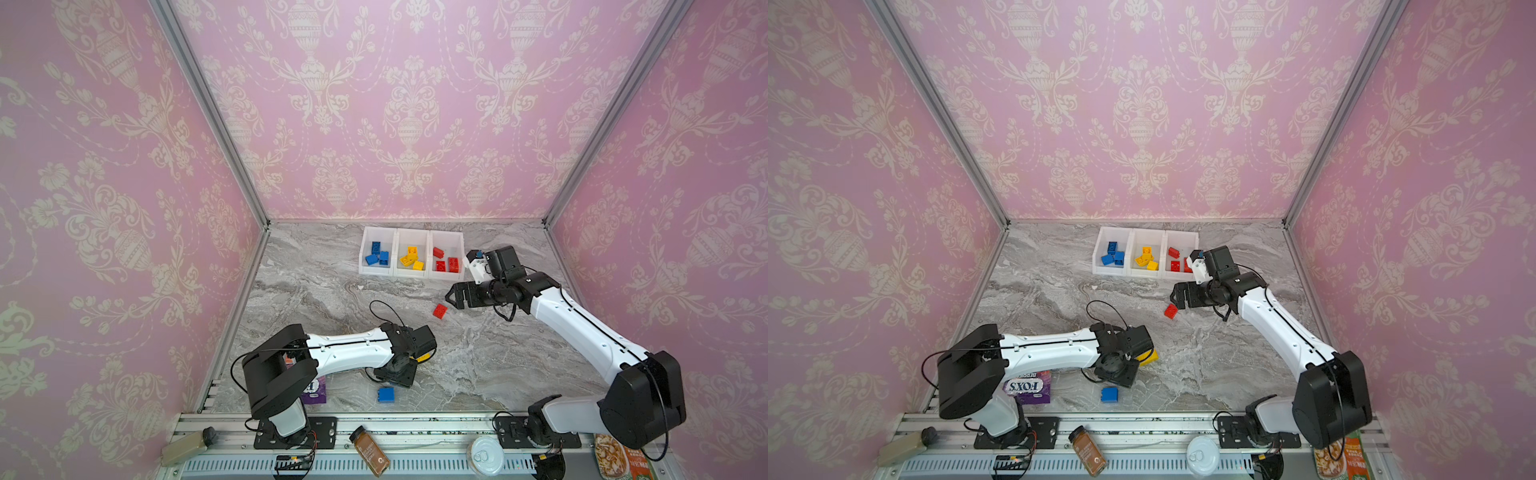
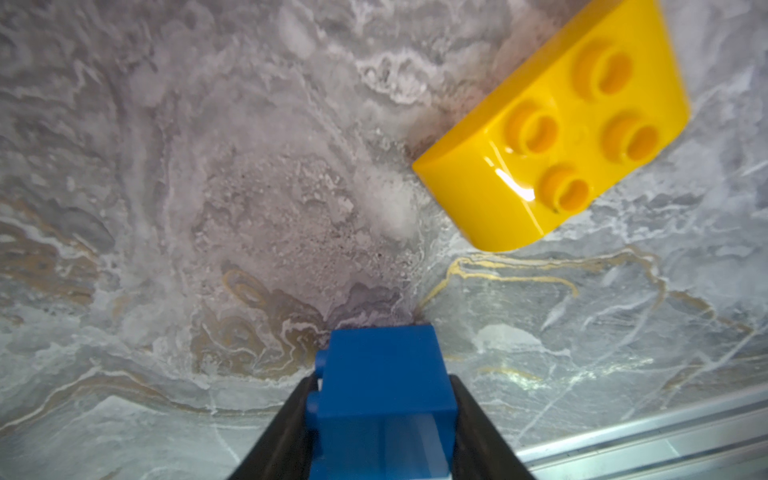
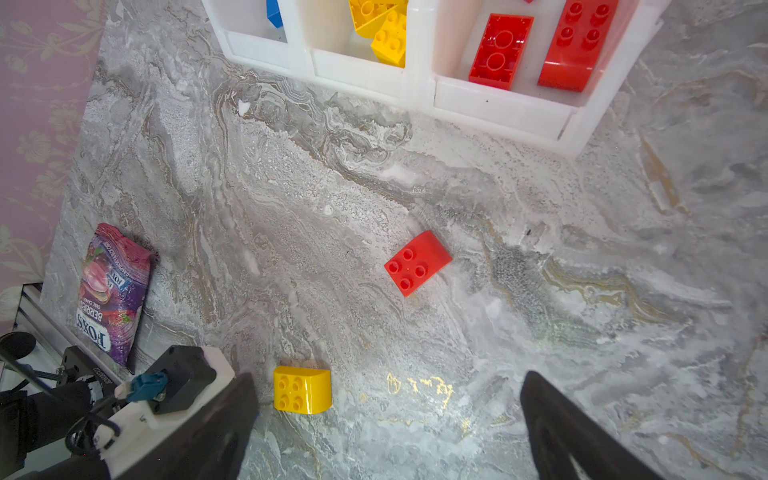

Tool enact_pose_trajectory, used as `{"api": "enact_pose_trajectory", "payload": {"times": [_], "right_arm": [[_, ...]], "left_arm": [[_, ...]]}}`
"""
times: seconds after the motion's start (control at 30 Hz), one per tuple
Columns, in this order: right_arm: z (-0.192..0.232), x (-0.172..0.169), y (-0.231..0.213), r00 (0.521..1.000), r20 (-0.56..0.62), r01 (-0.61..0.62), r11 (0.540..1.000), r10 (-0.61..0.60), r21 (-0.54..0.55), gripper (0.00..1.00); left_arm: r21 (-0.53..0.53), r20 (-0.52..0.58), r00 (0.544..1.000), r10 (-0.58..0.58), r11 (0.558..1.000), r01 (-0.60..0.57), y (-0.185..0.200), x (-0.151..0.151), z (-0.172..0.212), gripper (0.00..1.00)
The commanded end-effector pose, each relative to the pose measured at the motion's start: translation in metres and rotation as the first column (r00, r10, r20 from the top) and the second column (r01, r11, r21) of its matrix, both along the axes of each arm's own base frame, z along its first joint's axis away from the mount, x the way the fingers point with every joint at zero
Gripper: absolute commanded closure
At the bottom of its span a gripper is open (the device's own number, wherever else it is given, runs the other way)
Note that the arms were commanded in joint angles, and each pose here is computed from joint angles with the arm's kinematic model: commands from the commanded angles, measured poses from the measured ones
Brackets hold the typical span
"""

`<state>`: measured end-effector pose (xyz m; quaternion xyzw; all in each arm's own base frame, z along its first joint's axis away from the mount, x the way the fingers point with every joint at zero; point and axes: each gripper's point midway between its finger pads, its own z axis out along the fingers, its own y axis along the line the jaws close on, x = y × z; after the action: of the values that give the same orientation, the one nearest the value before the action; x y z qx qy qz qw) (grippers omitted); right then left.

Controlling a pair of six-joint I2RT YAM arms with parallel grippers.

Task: Sort the legos into containers by color
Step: 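Carry the blue brick with the left gripper over the nearest compartment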

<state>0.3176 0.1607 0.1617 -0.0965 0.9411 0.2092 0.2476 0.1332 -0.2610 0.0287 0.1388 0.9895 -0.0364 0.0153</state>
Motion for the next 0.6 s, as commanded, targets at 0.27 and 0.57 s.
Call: {"api": "enact_pose_trajectory", "payload": {"times": [0.27, 0.57], "right_arm": [[-0.006, -0.013, 0.001, 1.0, -0.027, 0.006, 0.999, -0.005, 0.043, 0.0], [-0.015, -0.019, 0.006, 0.999, -0.053, 0.016, 0.995, -0.011, 0.097, 0.0]], "left_arm": [[0.024, 0.061, 0.998, 0.026, 0.999, -0.027, 0.015, 0.016, 0.018, 0.69], [0.01, 0.194, 0.979, 0.063, 0.998, -0.066, 0.042, 0.074, 0.069, 0.7]]}}
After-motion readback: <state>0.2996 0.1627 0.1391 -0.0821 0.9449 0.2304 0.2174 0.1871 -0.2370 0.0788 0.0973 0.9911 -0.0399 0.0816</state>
